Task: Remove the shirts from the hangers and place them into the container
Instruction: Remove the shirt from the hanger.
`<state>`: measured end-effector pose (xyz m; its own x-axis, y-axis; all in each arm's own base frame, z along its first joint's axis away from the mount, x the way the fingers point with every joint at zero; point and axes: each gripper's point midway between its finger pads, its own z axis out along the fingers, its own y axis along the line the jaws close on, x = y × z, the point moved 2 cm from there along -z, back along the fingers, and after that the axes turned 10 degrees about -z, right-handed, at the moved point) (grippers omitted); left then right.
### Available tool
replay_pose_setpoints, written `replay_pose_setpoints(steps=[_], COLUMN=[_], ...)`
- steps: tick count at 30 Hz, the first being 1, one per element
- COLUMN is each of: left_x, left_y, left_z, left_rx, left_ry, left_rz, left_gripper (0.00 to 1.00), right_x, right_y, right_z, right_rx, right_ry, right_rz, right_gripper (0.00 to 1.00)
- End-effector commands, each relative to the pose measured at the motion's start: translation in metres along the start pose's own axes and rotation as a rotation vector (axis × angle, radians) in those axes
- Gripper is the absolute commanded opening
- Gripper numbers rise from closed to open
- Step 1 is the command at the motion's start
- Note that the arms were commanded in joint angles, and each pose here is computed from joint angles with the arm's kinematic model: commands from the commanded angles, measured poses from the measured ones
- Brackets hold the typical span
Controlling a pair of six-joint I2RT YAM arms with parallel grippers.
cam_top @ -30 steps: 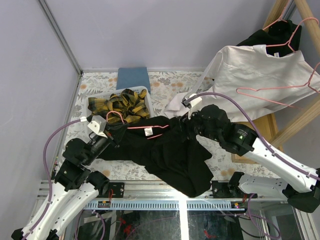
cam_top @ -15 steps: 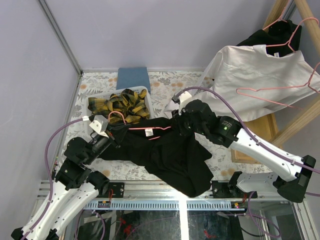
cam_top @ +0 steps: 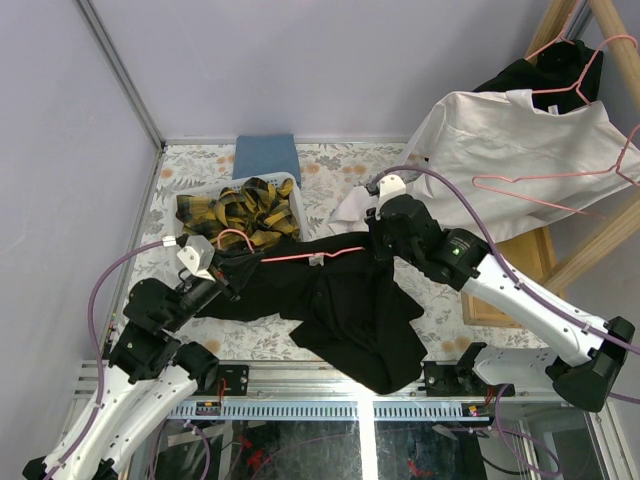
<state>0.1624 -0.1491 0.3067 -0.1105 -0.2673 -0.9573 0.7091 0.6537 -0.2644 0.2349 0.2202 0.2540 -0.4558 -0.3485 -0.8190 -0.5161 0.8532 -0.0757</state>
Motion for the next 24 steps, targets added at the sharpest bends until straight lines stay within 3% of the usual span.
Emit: replay_pose_setpoints(steps=[1,8,10,12,20,24], left_x=[-0.033,-0.036,-0.036,-0.035,-0.028,-0.024], left_y=[-0.011,-0.004,-0.004,-0.003,-0.008,-0.010], left_z=[-0.006,-0.008,-0.008,-0.008,-0.001,0.003], left_rx=[0.043,-0.004,-0.006,-0.008,0.033,0.053], left_ry=[-0.137,-0.163,-0.162,-0.157,-0.109,-0.080], left_rz=[0.053,0.045,0.044,0.045,0.042,0.038], left_gripper=[0.00,0.00,0.00,0.00,0.00,0.00], right_x=[0.020,0.008,0.005,0.000,-0.027,-0.035], right_y=[-0.006,0.020,0.021,0.011,-0.024,-0.014], right_z=[0.006,-0.010,-0.017,-0.024,-0.068,-0.080], right_rx=[-0.005,-0.211,-0.241,-0.192,-0.047,-0.126], right_ry=[0.079,-0.065,-0.132,-0.181,-0.375,-0.439], right_rz=[-0.038,-0.064,-0.084,-0.076,-0.107,-0.106], right_gripper=[0.17,0.26,0.36,0.48,0.48,0.63])
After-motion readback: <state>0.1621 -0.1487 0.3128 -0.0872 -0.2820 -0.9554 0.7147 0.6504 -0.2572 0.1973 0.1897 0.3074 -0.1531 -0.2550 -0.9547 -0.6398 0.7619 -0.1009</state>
